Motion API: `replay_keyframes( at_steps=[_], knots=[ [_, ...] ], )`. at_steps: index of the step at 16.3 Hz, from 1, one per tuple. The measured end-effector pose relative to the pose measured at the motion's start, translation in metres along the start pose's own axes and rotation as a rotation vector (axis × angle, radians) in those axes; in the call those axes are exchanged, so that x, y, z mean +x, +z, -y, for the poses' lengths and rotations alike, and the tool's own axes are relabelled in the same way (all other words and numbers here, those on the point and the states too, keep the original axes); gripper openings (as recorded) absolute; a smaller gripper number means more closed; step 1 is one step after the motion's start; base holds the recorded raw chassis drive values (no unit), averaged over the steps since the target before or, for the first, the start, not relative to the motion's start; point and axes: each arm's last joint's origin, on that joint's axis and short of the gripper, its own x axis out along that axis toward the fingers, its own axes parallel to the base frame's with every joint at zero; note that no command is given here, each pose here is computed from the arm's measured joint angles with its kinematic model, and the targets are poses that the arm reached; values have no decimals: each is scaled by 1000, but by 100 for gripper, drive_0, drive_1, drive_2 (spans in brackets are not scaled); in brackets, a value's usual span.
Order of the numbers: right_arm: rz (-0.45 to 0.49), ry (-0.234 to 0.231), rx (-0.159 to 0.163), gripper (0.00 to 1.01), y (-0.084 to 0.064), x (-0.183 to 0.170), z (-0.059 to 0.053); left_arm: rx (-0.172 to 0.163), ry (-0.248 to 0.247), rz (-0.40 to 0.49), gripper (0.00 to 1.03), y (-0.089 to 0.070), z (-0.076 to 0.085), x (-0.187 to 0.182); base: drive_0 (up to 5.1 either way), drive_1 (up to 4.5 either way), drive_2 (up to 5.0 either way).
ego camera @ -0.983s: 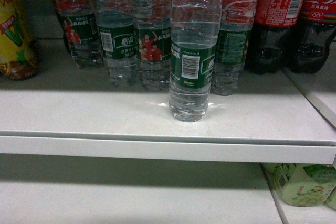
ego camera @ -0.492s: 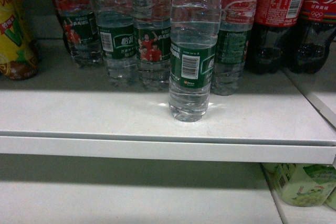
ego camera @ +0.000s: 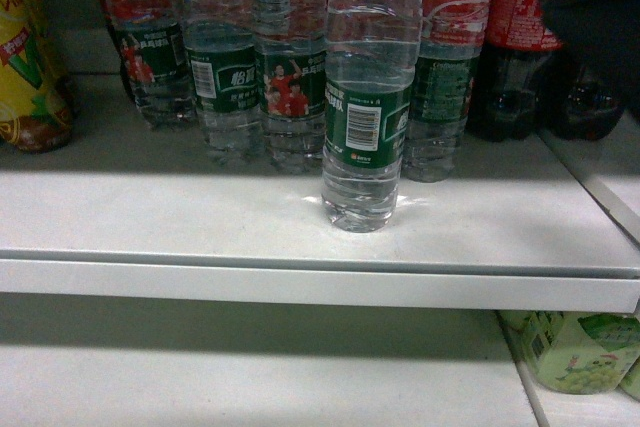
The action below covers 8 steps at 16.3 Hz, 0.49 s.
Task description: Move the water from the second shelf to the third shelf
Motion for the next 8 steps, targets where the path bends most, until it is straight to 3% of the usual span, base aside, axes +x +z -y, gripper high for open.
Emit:
replay_keyframes(
  at_steps=[3, 8],
  knots=[
    [-72, 36, 2, 98, -14, 31, -10, 0, 0, 0, 98, 0, 0, 0, 0, 0, 0],
    [-103, 107, -1, 98, -23, 54, -26, 0, 0, 0, 98, 0, 0, 0, 0, 0, 0]
  ],
)
